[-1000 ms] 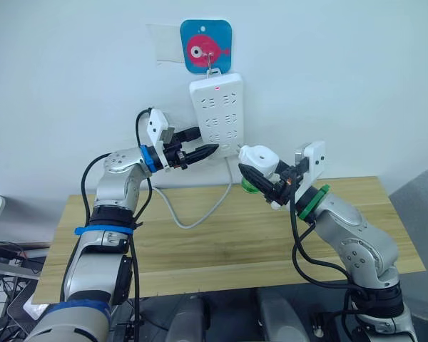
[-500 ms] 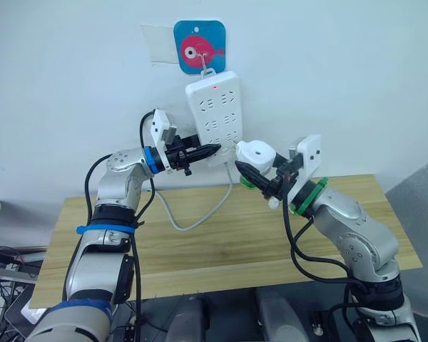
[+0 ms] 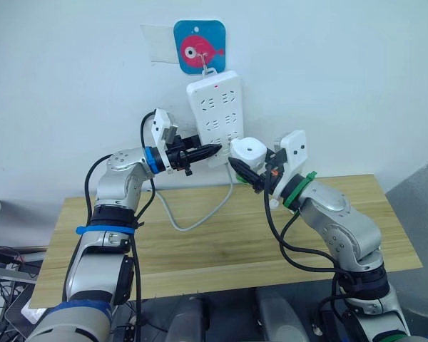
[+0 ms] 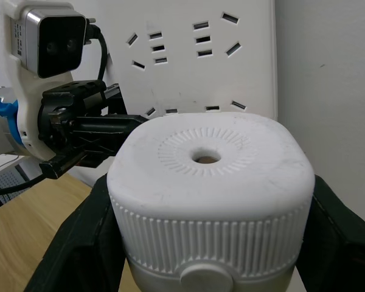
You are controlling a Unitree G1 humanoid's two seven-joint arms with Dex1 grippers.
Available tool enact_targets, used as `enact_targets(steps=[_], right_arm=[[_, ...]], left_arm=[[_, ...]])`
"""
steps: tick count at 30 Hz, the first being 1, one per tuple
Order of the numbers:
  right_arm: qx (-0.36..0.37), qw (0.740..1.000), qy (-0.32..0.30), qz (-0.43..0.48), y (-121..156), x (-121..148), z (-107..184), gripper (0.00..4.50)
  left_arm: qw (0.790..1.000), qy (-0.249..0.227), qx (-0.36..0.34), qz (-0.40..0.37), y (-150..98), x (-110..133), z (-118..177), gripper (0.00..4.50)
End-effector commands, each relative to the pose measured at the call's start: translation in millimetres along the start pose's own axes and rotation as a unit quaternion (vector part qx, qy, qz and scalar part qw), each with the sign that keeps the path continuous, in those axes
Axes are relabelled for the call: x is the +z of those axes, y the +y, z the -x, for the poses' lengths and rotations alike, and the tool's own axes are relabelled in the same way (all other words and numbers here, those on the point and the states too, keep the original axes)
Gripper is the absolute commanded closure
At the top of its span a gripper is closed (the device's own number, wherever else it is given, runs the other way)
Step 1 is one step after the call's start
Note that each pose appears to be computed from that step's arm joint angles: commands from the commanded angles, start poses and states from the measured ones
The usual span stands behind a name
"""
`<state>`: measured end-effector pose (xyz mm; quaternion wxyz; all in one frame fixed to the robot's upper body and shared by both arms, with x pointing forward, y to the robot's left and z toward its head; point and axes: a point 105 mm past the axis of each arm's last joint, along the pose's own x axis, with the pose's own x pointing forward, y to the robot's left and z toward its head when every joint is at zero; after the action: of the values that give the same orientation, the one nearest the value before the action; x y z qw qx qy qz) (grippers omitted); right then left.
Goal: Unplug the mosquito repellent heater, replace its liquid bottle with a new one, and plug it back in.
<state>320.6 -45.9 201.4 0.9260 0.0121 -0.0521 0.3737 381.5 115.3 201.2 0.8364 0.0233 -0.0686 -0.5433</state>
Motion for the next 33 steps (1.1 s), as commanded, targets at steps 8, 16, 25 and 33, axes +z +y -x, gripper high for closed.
enact_targets(steps=[8,16,25,33], right_arm=[[0.011,0.998,-0.046,0.035,4.8,22.2,2.4,1.42],[0.014,0.997,-0.048,0.054,4.0,21.1,6.3,1.42],[0.005,0.997,-0.044,0.061,2.6,19.2,1.6,1.42],[-0.001,0.997,-0.043,0.063,1.3,19.3,-2.4,1.42]], left_arm=[[0.999,-0.019,-0.013,-0.029,-4.1,16.4,0.6,3.18],[0.999,-0.017,-0.014,-0.030,-3.1,16.2,-0.4,3.18],[0.999,-0.015,-0.018,-0.032,-4.9,15.6,-1.5,3.18],[0.999,-0.015,-0.018,-0.033,-5.4,15.3,-1.9,3.18]])
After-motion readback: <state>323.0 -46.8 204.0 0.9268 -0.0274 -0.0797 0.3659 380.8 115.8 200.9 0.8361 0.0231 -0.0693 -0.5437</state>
